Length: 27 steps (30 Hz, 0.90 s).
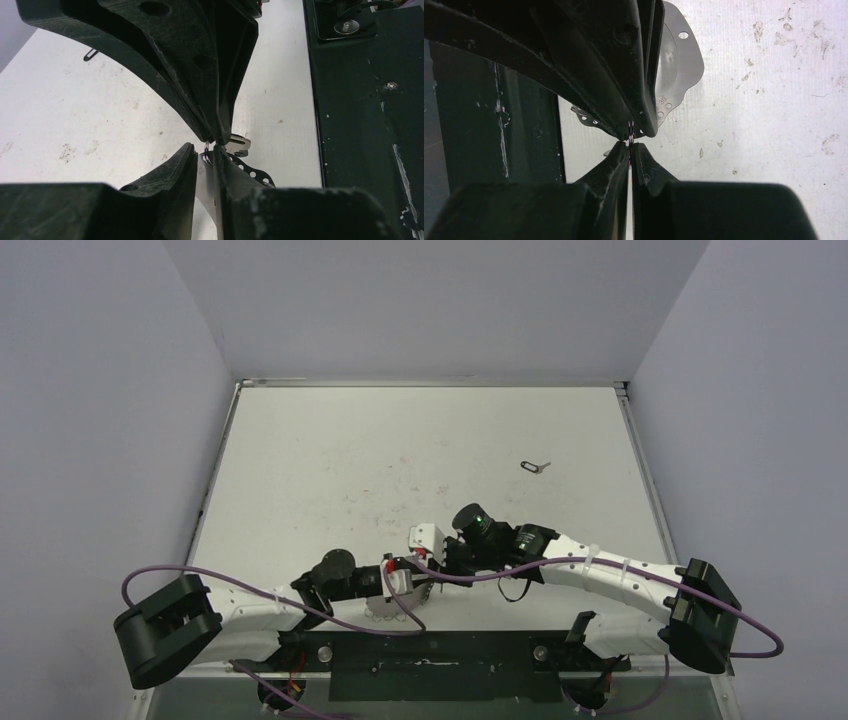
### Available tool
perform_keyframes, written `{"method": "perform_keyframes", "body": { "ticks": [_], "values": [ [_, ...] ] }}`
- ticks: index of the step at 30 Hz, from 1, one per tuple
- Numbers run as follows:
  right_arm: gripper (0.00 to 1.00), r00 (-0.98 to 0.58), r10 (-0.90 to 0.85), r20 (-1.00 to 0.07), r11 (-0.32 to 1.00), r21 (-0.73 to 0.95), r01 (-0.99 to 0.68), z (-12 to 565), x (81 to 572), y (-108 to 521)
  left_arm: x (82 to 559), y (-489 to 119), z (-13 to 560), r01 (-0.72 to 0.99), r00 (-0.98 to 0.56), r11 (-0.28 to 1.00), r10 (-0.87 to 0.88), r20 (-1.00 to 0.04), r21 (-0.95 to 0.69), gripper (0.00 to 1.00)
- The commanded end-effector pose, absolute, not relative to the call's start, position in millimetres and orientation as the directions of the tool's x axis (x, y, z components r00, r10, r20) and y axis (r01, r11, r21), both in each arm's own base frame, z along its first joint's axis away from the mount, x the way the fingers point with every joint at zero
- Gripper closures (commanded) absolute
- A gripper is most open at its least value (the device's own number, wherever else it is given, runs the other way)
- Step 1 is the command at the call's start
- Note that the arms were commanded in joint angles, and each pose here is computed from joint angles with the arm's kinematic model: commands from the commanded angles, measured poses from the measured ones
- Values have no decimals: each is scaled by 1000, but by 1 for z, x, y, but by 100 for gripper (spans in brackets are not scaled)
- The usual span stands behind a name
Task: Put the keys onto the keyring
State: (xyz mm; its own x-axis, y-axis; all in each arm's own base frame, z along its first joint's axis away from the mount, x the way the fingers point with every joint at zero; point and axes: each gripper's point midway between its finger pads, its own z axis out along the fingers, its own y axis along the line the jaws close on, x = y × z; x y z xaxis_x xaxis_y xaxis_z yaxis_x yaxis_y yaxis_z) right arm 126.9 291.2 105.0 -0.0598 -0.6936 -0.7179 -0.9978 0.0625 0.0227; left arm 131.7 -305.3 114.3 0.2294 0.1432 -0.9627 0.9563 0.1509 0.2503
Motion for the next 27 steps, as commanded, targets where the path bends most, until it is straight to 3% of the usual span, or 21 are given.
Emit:
{"method": "perform_keyframes", "body": {
  "ticks": [1,7,14,17,20,27],
  "values": [
    [100,-35,-639,-768,54,1,-999,127,134,307,135,-318,141,946,278,155,68,-958,285,86],
    [100,-36,-640,-767,58,-2,-998,127,135,307,134,-320,136,950,274,130,93,-957,285,100],
    [99,-31,-634,-773,68,-16,-998,129,138,306,139,-317,134,946,263,165,111,-958,279,100],
    [77,-34,-612,-790,84,-23,-996,135,143,304,144,-312,135,941,251,206,113,-961,270,100],
    [65,-45,-549,-834,108,-17,-994,148,150,300,147,-308,138,934,241,245,104,-965,260,100],
    [56,62,-373,-926,63,-92,-994,176,144,294,149,-299,151,919,250,307,34,-968,248,100]
  ]
}}
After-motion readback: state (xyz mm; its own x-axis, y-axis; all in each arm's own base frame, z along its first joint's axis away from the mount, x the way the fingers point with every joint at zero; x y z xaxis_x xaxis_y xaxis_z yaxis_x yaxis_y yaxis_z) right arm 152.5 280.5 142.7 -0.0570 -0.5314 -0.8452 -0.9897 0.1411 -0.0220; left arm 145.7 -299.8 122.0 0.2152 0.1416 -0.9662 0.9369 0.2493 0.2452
